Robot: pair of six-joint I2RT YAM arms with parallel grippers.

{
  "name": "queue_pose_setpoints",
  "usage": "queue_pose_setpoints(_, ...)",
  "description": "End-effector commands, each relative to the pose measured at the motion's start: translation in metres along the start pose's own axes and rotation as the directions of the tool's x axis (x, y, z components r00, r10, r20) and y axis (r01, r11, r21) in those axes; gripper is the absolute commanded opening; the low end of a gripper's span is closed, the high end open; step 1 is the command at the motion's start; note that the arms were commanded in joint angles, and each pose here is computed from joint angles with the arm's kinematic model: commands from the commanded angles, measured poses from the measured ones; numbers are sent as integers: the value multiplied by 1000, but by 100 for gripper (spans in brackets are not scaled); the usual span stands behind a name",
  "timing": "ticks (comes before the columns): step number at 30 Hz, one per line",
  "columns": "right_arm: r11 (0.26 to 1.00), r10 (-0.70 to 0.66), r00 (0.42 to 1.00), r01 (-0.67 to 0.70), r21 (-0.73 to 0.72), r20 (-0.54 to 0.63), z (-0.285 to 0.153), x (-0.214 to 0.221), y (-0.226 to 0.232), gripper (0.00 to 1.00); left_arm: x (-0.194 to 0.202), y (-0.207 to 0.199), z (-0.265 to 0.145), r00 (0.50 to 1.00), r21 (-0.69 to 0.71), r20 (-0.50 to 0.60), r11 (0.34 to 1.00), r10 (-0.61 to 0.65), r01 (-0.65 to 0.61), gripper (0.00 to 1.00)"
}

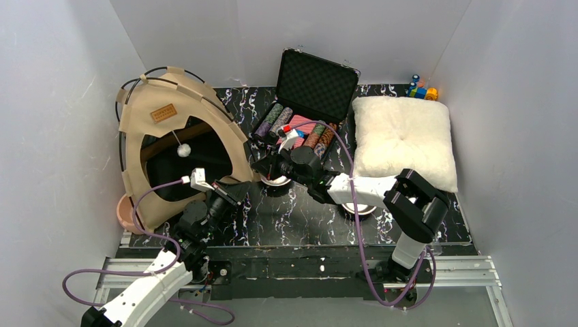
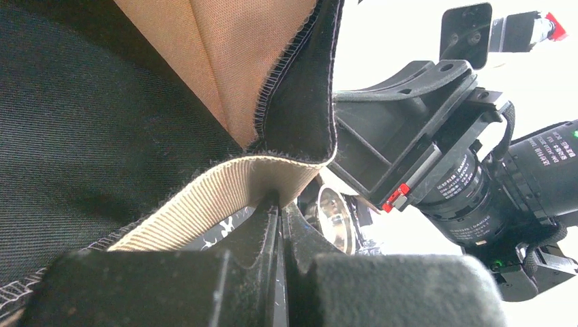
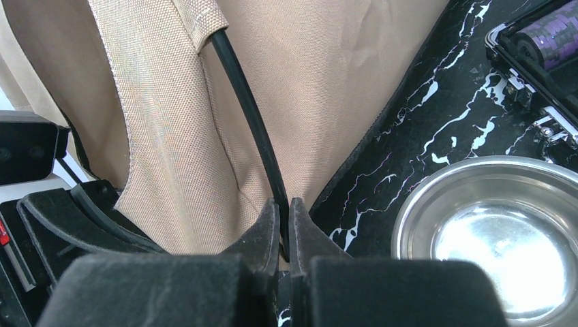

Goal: Set up the pet tent

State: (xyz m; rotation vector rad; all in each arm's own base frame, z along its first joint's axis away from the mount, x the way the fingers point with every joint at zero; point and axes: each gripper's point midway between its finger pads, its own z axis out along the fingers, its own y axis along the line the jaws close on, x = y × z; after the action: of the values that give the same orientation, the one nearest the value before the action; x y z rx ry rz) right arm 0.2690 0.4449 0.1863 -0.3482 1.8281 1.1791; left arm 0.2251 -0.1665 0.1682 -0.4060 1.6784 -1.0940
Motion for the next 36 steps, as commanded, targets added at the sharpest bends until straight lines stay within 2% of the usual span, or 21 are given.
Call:
queue_pose_setpoints(1,990,41,944,5,-138,327,-7,-106,43,1,48,12,-16,975,-5,-221,1000,26,-28,0)
queue_pose_setpoints(15,976,2,975,47,-214,223,-7,-80,51,1,34,3,-12,983,3,-176,999,54,-54,0)
queue_pose_setpoints(36,988,-21,979,51,-145,202,-10,-61,28,1,12,-15,-12,993,27,-100,998,61,-58,0)
